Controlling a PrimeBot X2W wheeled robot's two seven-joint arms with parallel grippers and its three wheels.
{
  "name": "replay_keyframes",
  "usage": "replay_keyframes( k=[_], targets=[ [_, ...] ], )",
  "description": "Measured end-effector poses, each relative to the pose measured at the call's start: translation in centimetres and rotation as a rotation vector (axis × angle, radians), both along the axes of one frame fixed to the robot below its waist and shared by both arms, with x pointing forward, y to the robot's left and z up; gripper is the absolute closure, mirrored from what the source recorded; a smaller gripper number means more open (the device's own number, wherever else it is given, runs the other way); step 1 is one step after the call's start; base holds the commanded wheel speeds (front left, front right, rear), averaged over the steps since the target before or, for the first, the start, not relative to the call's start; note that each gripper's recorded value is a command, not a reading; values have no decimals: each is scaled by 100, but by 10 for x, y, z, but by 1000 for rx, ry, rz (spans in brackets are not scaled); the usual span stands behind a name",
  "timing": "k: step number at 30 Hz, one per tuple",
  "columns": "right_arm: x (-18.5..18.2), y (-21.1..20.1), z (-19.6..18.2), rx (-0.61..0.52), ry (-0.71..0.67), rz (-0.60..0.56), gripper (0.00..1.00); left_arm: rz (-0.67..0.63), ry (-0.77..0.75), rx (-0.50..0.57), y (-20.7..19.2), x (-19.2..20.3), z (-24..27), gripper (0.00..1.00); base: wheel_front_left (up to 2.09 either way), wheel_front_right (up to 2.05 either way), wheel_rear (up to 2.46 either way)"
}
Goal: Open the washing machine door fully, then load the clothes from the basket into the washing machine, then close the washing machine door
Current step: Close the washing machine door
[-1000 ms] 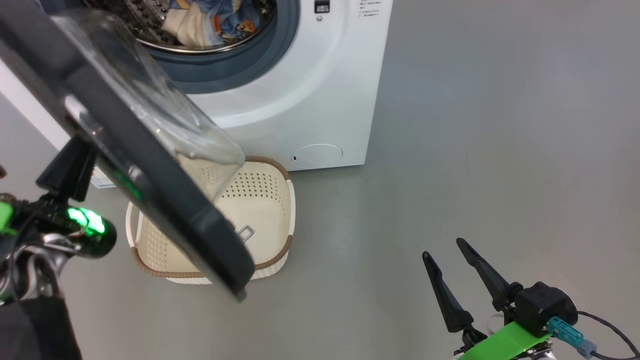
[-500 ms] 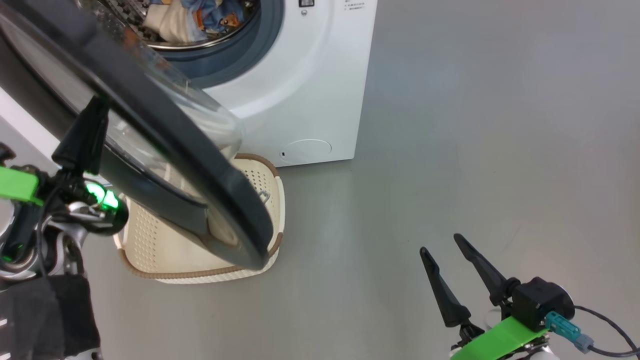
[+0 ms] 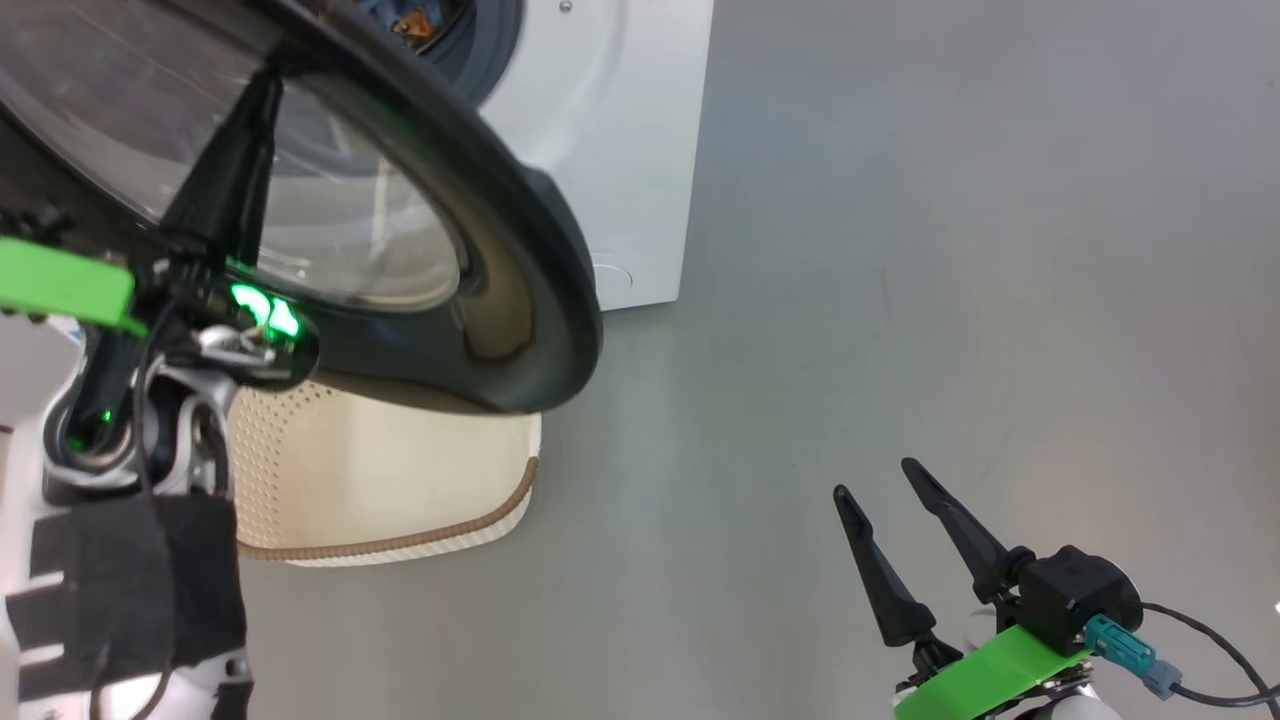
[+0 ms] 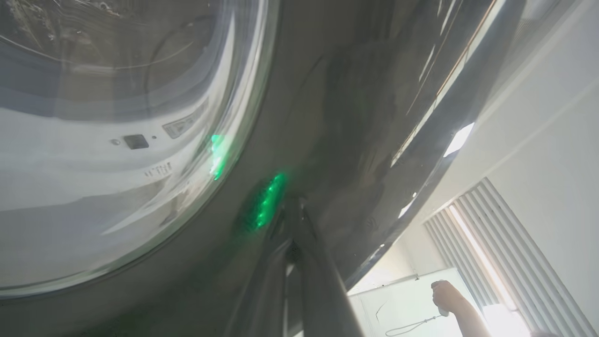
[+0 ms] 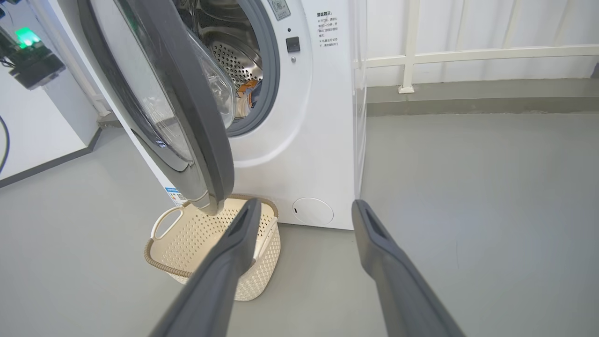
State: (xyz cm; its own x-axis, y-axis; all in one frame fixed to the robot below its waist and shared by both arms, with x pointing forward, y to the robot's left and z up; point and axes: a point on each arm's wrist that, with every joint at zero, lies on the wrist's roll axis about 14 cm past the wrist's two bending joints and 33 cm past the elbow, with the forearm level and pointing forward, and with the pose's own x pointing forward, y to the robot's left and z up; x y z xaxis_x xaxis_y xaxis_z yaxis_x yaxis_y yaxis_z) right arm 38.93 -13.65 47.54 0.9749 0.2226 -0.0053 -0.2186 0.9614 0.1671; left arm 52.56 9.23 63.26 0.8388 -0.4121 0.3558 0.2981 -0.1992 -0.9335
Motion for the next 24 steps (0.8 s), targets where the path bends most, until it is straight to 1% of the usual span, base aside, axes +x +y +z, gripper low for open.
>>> replay_keyframes(
  k=[2,6,16,20,23,24],
  targets=[
    [1,-2,-2,-1,5,-6,0,42,-1,23,-2,8,1,100,0,0,0],
    [3,-3,-2,1,5,-12,0,87,34,49,-2,16,-11,100,0,0,0],
    [9,2,3,7,-13,3,0,147,32,70,11,15,-9,100,0,0,0],
    [9,5,12,10,-39,10,0,258,-32,284,28,6,-2,100,0,0,0],
    [8,5,20,14,-61,7,0,366,-65,424,45,-6,-6,100,0,0,0],
    [8,5,20,14,-61,7,0,366,-65,424,45,-6,-6,100,0,0,0]
  ],
)
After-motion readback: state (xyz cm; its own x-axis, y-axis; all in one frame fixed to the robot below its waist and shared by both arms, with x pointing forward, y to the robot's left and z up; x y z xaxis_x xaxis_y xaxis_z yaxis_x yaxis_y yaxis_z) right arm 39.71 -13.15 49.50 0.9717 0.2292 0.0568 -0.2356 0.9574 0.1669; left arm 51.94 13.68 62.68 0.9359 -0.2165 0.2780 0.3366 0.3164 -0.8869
